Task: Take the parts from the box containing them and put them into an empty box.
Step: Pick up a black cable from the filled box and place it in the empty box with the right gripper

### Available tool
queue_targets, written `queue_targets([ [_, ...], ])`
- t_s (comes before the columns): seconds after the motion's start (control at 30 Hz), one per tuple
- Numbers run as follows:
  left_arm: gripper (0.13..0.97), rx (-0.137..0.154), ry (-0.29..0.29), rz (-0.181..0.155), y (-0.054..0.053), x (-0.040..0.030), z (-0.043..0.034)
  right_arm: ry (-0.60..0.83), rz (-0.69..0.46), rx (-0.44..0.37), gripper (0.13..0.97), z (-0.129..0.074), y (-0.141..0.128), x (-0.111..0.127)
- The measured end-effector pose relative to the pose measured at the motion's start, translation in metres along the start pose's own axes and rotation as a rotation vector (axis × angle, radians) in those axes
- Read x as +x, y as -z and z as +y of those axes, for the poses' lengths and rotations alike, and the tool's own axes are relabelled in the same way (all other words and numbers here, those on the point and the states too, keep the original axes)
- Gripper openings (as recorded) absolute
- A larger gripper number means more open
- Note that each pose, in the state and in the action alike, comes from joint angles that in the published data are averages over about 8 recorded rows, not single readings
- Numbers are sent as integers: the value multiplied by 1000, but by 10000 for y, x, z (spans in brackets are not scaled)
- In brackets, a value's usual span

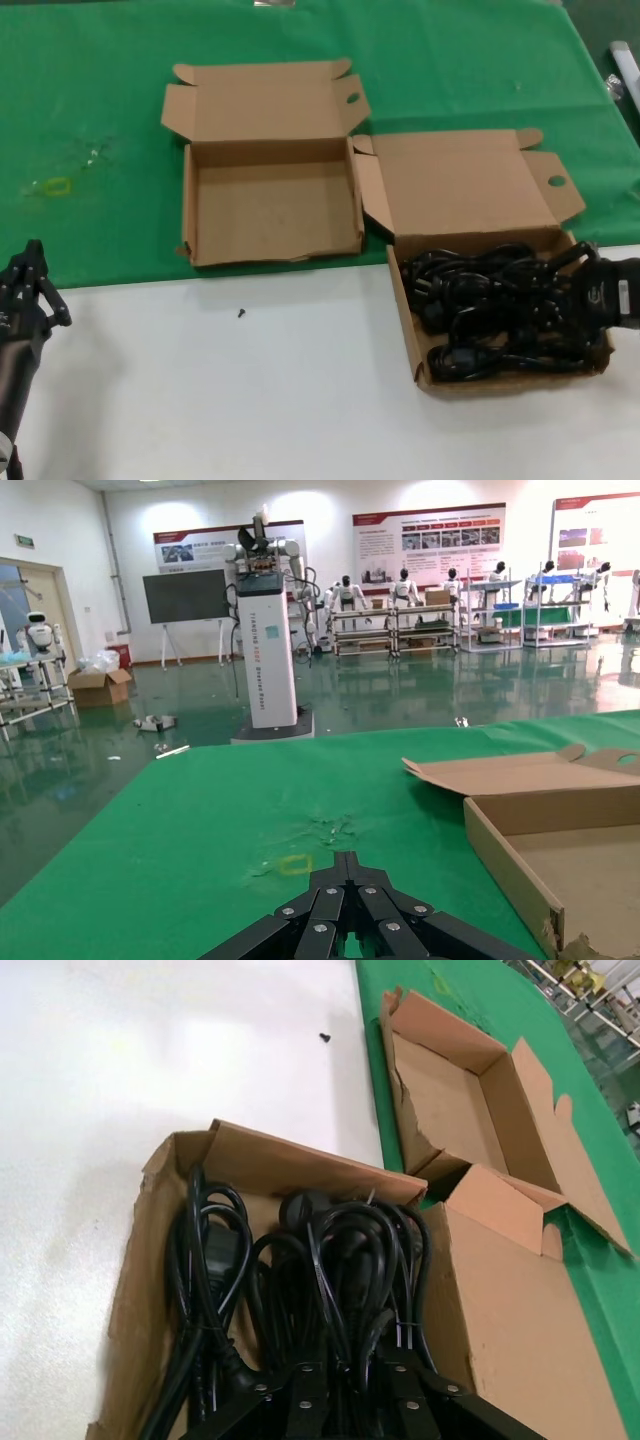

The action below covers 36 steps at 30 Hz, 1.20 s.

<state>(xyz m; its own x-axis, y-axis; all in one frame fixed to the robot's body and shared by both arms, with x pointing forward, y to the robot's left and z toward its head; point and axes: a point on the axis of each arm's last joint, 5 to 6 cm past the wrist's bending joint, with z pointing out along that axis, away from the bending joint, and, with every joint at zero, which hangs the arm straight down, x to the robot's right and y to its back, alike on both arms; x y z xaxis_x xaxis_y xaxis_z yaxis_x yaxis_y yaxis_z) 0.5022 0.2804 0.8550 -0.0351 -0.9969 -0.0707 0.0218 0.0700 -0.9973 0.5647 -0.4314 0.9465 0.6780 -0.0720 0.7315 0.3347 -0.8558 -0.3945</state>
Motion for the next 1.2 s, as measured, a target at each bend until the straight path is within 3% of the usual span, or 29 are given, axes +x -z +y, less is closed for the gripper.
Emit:
queue_targets([
  [0.2,143,0,0,0,0,0,0,-30,9,6,217,-6,76,81],
  [0.57,143,0,0,0,0,0,0,-79,130,28,213,-68,156,421],
  [0.87,143,0,0,0,0,0,0,-92,224,94,212,-318,-151,597],
  [1.2,143,0,0,0,0,0,0,-68,242,178,211,-714,-589,753],
])
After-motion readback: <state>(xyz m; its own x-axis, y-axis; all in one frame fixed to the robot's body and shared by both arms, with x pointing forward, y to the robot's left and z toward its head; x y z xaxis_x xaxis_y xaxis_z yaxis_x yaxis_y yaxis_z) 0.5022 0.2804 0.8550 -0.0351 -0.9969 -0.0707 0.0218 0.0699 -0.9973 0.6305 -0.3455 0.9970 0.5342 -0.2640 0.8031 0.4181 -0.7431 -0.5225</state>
